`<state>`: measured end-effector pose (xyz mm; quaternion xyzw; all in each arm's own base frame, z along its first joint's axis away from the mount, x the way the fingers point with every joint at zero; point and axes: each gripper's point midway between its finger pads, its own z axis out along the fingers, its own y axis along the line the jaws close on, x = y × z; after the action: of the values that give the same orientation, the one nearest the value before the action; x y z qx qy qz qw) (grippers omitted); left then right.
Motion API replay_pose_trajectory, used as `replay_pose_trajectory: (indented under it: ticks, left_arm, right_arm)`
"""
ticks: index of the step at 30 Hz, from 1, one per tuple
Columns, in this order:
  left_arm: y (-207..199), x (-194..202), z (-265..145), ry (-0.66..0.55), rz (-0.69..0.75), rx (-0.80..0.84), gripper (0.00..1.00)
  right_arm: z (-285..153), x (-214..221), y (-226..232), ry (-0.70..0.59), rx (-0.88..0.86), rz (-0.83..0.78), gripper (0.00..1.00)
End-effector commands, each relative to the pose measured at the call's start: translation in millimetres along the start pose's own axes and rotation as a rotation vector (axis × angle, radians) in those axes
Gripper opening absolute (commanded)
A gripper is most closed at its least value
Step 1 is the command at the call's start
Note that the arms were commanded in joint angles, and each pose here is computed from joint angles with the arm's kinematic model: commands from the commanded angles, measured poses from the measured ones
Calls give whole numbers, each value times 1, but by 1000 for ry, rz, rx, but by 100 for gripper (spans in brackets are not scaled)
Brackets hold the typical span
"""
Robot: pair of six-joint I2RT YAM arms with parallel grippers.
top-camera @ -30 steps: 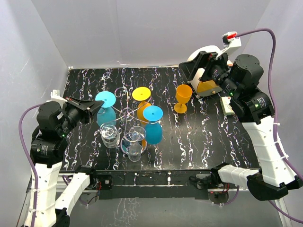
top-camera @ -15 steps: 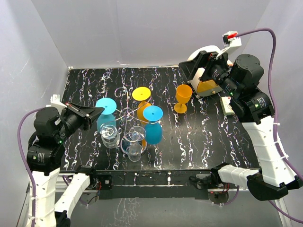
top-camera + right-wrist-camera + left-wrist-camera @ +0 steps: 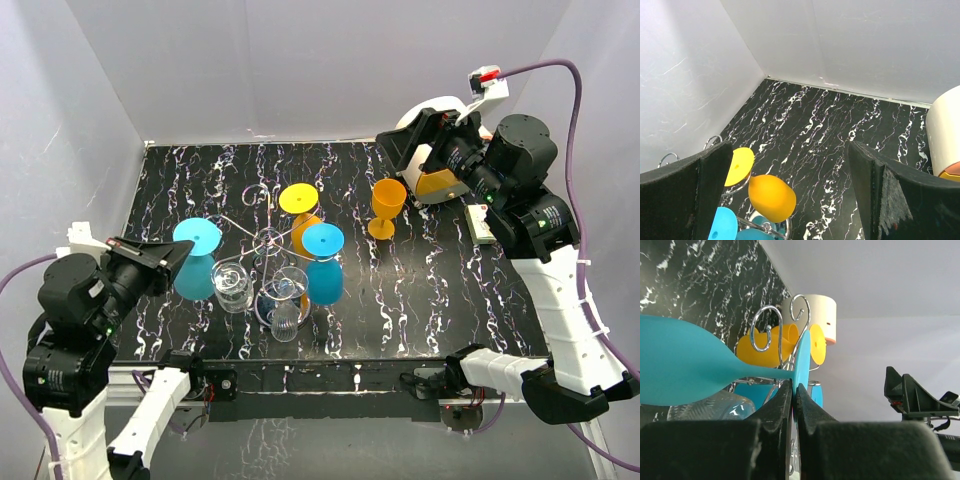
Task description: Take the wine glass off the wine glass rack
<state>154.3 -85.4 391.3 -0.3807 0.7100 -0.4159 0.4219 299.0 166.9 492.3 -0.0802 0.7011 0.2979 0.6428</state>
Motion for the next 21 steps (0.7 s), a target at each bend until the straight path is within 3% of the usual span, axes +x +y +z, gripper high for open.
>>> replay_pose_trajectory:
  ticks: [1,5,13,21]
  left_arm:
    - [0,-19,-19,-115,25,-36,0]
    - [-20,-39,-34,-208,55,6,0]
    - [-125,-74,-75,-345,136,325,0]
    - [-234,-61,-105,-244,178,775,0]
  right_arm:
    - [-6,-29,17,-89,-57,-10,98]
    - [-5,-29,21,-85,-76,-10,98]
    - [-1,-33,31,-84,-115,5,98]
    - [1,-49,64,-115,-276,103,98]
